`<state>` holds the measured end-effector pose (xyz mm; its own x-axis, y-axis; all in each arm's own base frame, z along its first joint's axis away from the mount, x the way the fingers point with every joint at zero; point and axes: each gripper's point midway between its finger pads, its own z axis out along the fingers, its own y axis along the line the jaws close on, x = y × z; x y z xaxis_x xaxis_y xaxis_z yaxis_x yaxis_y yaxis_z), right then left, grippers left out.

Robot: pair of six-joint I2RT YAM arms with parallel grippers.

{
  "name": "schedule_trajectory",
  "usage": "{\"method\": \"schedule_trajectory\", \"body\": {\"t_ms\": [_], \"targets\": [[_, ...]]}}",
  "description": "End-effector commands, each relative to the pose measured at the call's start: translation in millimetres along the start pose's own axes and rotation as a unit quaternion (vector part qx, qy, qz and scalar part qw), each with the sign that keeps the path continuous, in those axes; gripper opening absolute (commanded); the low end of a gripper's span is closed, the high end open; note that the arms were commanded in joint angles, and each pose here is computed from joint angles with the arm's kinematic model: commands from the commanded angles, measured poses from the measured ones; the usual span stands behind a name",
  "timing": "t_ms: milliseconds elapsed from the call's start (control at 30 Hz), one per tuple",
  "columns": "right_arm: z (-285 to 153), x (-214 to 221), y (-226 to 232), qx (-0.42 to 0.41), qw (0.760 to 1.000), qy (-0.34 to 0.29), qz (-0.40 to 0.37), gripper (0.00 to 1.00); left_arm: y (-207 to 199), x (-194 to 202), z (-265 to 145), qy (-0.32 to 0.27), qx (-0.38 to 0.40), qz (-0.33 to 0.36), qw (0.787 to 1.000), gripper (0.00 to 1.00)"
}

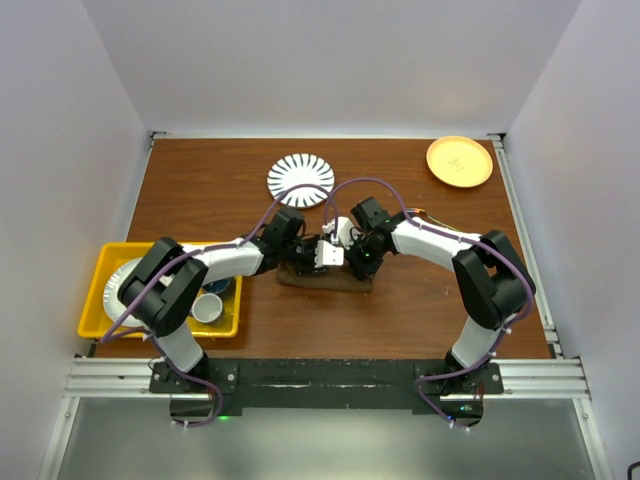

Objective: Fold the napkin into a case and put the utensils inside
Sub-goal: Stuff the top corner of the smaller-rectangle-folded napkin at the center of the board.

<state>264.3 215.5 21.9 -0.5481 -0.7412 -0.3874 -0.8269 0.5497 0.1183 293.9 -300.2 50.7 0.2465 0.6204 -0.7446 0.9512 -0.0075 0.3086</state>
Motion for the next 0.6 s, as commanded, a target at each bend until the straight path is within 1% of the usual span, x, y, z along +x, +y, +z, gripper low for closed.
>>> {"method": "schedule_trajectory", "body": {"t_ms": [0, 67, 100, 133, 200, 267, 333, 400, 433, 500, 567], "targets": [[3, 9, -13, 0.027, 0.999, 0.020, -0.008, 0.00, 9, -4, 7, 0.003, 0.000, 0.021, 1.000, 0.38], [0, 5, -11, 0.022, 1.000, 0.016, -0.005, 0.00, 8, -2, 8, 0.009, 0.003, 0.026, 1.000, 0.34], [-2, 3, -11, 0.020, 1.000, 0.013, -0.005, 0.00, 2, 2, 9, 0.021, 0.012, 0.035, 0.999, 0.32], [-3, 2, -9, 0.018, 1.000, 0.012, -0.004, 0.00, 1, 3, 8, 0.025, 0.012, 0.040, 0.999, 0.27], [-6, -4, -6, 0.010, 1.000, 0.004, -0.001, 0.00, 1, 6, 8, 0.035, 0.009, 0.048, 0.998, 0.23], [-9, -8, -3, 0.004, 1.000, -0.001, 0.005, 0.00, 3, 8, 9, 0.040, 0.006, 0.048, 0.998, 0.19], [-14, -14, -1, -0.002, 1.000, -0.011, 0.007, 0.00, -4, 16, 10, 0.057, 0.020, 0.039, 0.997, 0.14], [-18, -14, 5, -0.013, 1.000, -0.009, 0.022, 0.00, -5, 17, 10, 0.061, 0.022, 0.039, 0.997, 0.10], [-21, -18, 7, -0.018, 0.999, -0.013, 0.025, 0.02, -5, 18, 10, 0.062, 0.022, 0.040, 0.997, 0.07], [-27, -18, 12, -0.024, 0.999, -0.010, 0.044, 0.05, -6, 20, 10, 0.067, 0.023, 0.043, 0.997, 0.04], [-38, -26, 15, -0.025, 0.998, -0.022, 0.050, 0.16, -7, 20, 10, 0.067, 0.022, 0.046, 0.996, 0.00]]}}
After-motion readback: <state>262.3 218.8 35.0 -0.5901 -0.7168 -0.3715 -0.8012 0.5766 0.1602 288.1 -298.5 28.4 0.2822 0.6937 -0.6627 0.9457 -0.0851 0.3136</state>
